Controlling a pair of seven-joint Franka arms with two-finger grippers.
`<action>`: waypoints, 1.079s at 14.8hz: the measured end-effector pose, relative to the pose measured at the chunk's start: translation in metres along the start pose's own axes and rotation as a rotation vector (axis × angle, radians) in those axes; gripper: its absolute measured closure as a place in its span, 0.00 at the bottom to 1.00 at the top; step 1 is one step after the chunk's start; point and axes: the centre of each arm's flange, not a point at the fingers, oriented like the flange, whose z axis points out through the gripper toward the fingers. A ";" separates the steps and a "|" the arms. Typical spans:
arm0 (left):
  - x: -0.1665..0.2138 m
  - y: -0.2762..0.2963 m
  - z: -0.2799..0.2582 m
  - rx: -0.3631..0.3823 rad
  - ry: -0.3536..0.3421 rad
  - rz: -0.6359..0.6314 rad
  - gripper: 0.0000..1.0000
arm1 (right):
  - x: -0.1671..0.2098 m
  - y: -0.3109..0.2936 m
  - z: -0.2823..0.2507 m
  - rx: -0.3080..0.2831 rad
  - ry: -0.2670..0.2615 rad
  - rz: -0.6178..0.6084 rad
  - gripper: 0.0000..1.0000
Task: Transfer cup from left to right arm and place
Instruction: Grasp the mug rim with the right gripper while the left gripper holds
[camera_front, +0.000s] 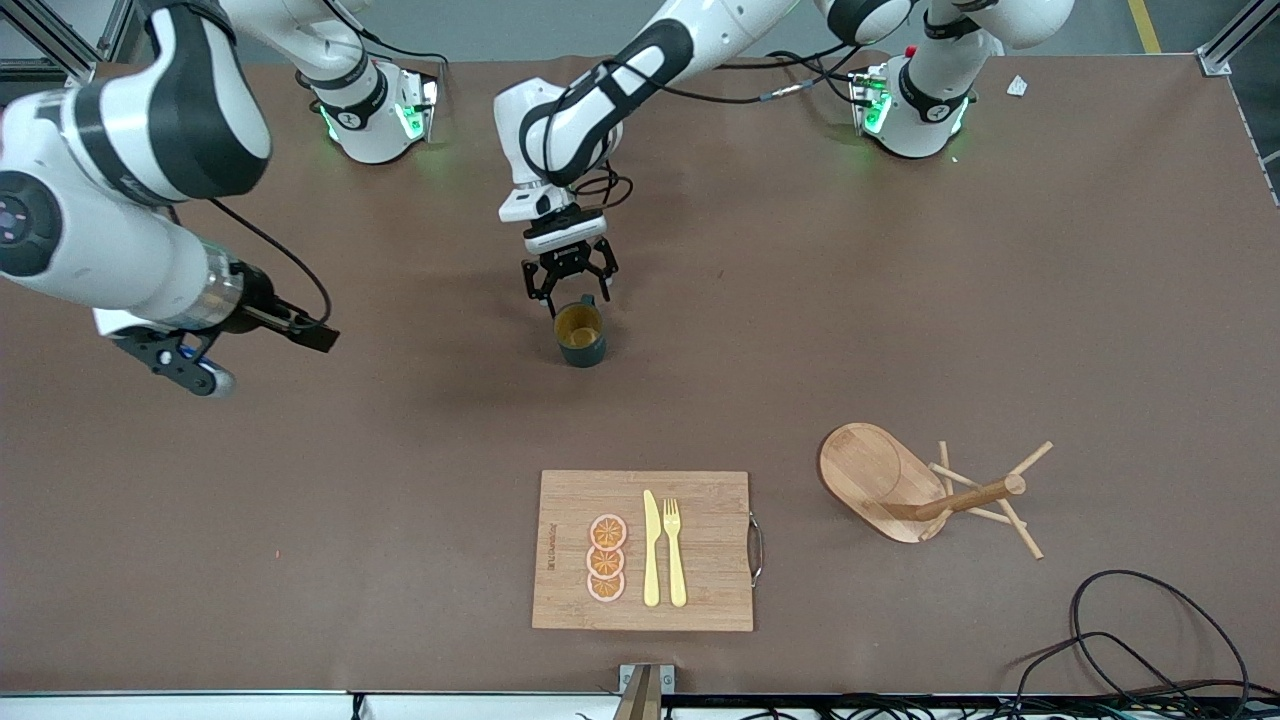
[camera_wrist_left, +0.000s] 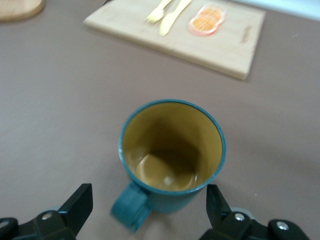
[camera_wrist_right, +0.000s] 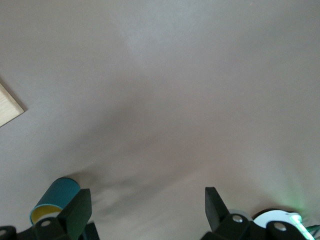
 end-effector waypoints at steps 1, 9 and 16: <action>0.025 0.004 -0.015 0.023 -0.077 -0.018 0.00 | -0.002 -0.003 0.011 0.003 -0.009 0.007 0.00; 0.193 0.000 -0.050 0.006 -0.248 0.078 0.00 | -0.046 -0.048 0.081 0.030 0.033 -0.072 0.00; 0.380 -0.052 -0.051 -0.065 -0.314 0.262 0.00 | -0.123 -0.094 0.154 0.088 0.123 -0.147 0.00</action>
